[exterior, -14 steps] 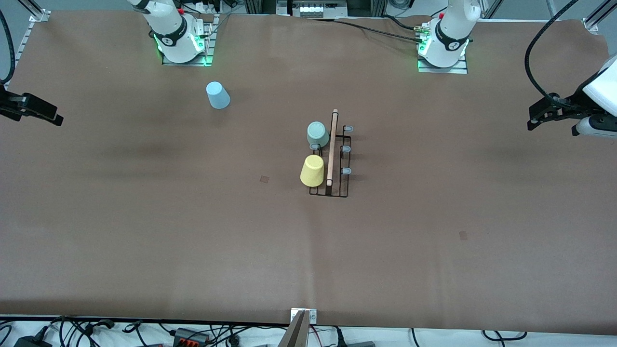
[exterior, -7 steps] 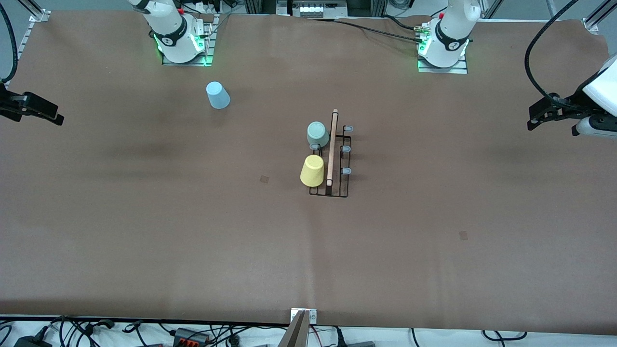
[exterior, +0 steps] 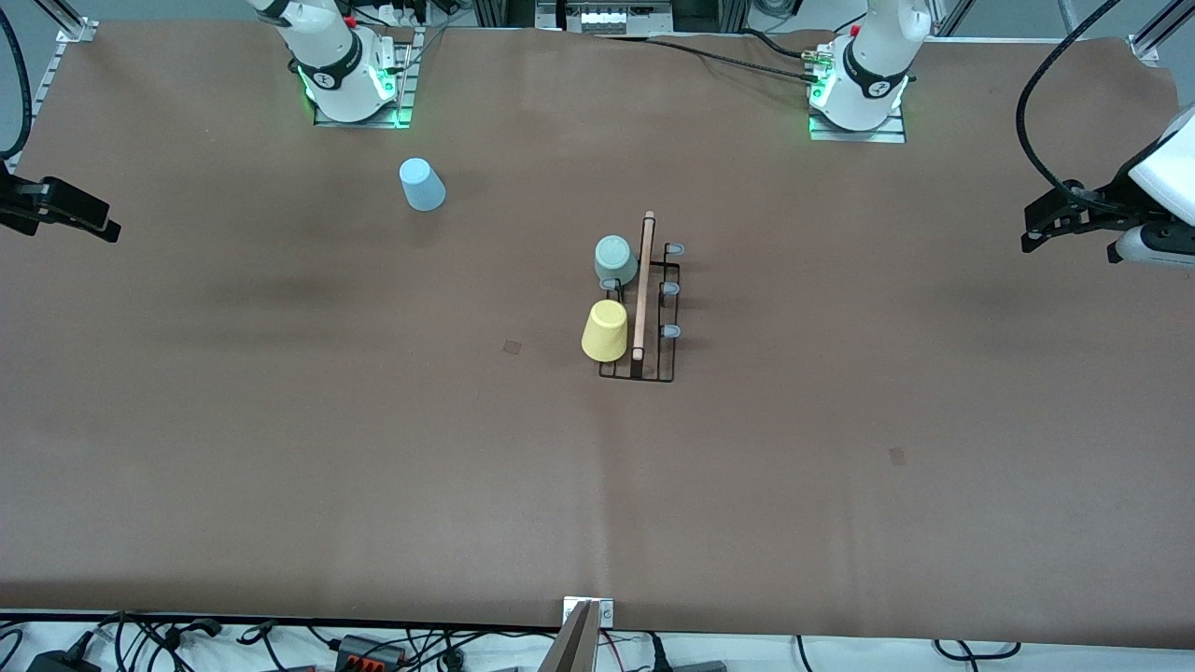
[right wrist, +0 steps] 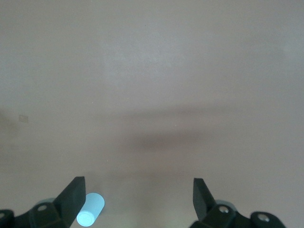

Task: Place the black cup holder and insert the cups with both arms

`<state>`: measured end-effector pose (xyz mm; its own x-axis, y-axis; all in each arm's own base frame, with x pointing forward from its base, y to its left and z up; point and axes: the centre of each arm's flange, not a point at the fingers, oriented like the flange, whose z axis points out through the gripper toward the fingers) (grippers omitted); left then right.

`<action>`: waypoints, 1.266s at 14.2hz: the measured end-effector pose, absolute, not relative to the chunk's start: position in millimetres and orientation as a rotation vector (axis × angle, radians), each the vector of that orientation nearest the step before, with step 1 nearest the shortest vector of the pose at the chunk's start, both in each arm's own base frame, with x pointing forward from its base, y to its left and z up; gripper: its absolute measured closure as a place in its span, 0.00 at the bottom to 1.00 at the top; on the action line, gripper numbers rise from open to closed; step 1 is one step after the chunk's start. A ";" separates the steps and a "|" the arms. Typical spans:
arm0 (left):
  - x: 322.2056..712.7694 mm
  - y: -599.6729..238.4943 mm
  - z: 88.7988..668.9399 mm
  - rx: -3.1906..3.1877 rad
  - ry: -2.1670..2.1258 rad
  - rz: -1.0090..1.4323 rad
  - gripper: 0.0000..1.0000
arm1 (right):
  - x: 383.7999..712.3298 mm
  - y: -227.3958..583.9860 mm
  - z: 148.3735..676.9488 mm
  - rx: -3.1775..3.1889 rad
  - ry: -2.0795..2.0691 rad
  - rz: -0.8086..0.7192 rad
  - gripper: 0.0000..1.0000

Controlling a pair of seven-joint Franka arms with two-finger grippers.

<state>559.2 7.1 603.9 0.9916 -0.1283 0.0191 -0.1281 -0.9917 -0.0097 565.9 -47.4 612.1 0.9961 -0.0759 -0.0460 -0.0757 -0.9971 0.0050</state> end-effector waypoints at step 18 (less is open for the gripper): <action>559.2 7.1 603.9 -3.127 0.201 -0.031 0.00 | 566.9 -33.7 612.0 3.139 -0.069 -0.073 0.00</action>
<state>559.2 7.1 603.9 0.9916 -0.1283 0.0191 -0.1281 -0.9917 -0.0097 566.9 -33.7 612.0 0.9980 -0.0437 -0.0462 -0.0436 -0.9990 0.0018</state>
